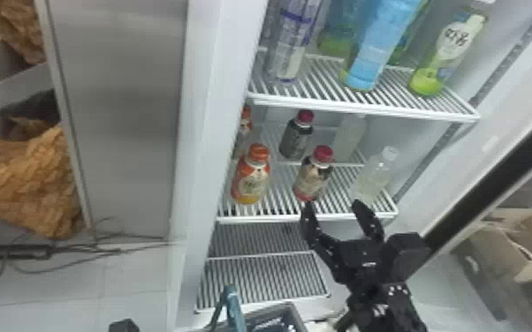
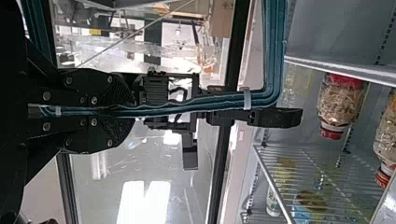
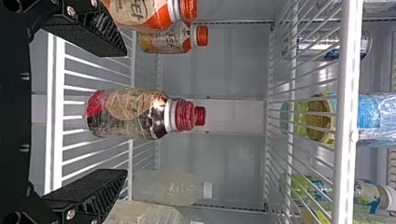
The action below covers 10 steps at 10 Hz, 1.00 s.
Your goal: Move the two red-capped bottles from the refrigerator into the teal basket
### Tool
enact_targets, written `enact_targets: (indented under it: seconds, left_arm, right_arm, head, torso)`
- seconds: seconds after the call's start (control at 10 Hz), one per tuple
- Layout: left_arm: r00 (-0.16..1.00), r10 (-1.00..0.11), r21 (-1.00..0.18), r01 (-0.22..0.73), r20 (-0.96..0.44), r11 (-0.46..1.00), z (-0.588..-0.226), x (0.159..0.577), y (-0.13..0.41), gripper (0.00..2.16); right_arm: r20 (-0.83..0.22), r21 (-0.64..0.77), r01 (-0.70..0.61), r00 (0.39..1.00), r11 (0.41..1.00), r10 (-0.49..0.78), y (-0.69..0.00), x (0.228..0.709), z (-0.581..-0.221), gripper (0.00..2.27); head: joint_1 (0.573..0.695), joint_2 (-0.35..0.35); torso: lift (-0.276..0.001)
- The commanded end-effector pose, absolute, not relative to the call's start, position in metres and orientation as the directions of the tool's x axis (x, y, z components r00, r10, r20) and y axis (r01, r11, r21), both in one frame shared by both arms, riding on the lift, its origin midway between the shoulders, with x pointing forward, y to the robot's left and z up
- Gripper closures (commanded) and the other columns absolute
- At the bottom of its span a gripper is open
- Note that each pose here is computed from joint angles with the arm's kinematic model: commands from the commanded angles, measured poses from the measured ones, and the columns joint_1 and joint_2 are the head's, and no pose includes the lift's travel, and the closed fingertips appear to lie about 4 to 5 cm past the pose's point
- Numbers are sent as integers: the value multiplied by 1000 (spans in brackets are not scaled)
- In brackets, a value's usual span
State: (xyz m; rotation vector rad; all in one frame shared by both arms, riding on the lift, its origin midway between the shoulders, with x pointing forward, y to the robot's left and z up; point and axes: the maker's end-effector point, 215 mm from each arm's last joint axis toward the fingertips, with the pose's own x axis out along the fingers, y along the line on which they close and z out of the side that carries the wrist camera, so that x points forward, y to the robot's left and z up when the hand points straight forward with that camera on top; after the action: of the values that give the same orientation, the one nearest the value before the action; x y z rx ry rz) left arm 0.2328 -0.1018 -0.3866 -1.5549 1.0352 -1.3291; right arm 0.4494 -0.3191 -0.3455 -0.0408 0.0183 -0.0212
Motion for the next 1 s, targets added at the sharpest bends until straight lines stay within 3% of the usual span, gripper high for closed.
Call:
enact_targets:
  seconds: [0.0,0.9]
  left_arm:
    - [103,-944,-944,-72,314,-322,-386,233,-102,1087]
    - [94,-945,-944,-70,314,-321,-385,233,-104,1087]
  right_arm:
    - [-22,-41,19,1000,999,-20,-319,450,-348,122]
    - [-27,-53,0,1000,999,-1,-321,471,-356,122]
  head:
    - [695,-350]
    - [695,-350]
  torso:
    - [-228]
    - [-228]
